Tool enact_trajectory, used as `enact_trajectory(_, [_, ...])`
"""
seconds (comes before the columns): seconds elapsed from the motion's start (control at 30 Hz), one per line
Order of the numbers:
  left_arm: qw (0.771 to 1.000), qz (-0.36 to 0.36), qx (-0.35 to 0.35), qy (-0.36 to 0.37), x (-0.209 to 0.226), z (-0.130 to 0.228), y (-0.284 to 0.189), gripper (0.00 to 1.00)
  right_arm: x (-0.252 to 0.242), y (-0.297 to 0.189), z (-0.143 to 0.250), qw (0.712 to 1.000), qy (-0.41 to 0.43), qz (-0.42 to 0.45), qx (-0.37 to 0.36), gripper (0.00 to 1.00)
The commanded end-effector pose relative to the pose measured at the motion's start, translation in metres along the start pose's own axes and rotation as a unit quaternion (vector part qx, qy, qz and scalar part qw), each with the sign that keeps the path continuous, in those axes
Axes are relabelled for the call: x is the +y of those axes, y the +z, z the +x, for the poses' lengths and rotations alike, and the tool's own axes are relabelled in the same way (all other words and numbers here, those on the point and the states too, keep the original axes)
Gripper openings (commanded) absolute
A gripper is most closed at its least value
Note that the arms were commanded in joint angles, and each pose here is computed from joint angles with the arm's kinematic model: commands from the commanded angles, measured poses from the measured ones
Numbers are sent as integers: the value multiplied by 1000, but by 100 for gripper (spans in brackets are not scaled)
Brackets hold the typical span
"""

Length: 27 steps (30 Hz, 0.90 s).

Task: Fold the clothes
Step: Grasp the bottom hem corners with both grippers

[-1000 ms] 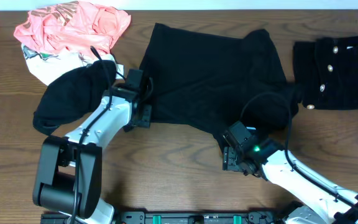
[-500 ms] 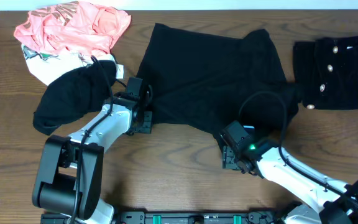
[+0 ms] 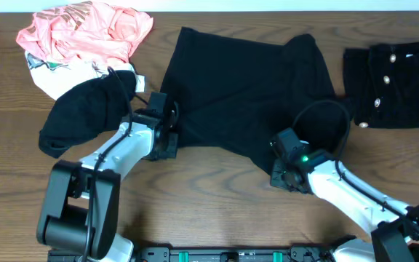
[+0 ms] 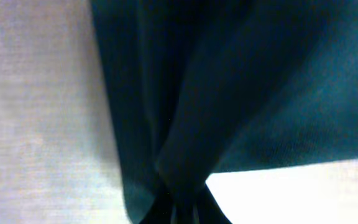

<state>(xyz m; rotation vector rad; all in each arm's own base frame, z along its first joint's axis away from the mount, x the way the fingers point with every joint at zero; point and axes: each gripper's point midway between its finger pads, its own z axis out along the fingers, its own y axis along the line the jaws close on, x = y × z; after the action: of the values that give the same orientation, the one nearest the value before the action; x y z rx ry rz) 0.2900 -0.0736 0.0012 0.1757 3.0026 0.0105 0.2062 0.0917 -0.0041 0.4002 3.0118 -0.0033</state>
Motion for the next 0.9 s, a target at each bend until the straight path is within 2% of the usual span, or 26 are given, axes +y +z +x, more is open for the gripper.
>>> enact_trajectory(0.0, [999,1,-31,-7,3,-5,-26,6,-5,-19,-14,1000,0,15,1,1])
enact_trajectory(0.23, [994,10,-110,-11,5,-7,-89,6,-6,-86,-32,1000,-5,8,-9,1])
enact_trajectory(0.37, [991,14,-133,-12,7,1,-112,6,-8,-107,-28,1000,-8,2,-8,1])
enact_trajectory(0.67, [994,2,-110,-28,14,23,-119,6,-32,-117,1,998,0,32,45,1])
enact_trajectory(0.87, [990,-44,-116,-72,32,22,-120,6,-42,-116,-18,999,27,24,25,1])
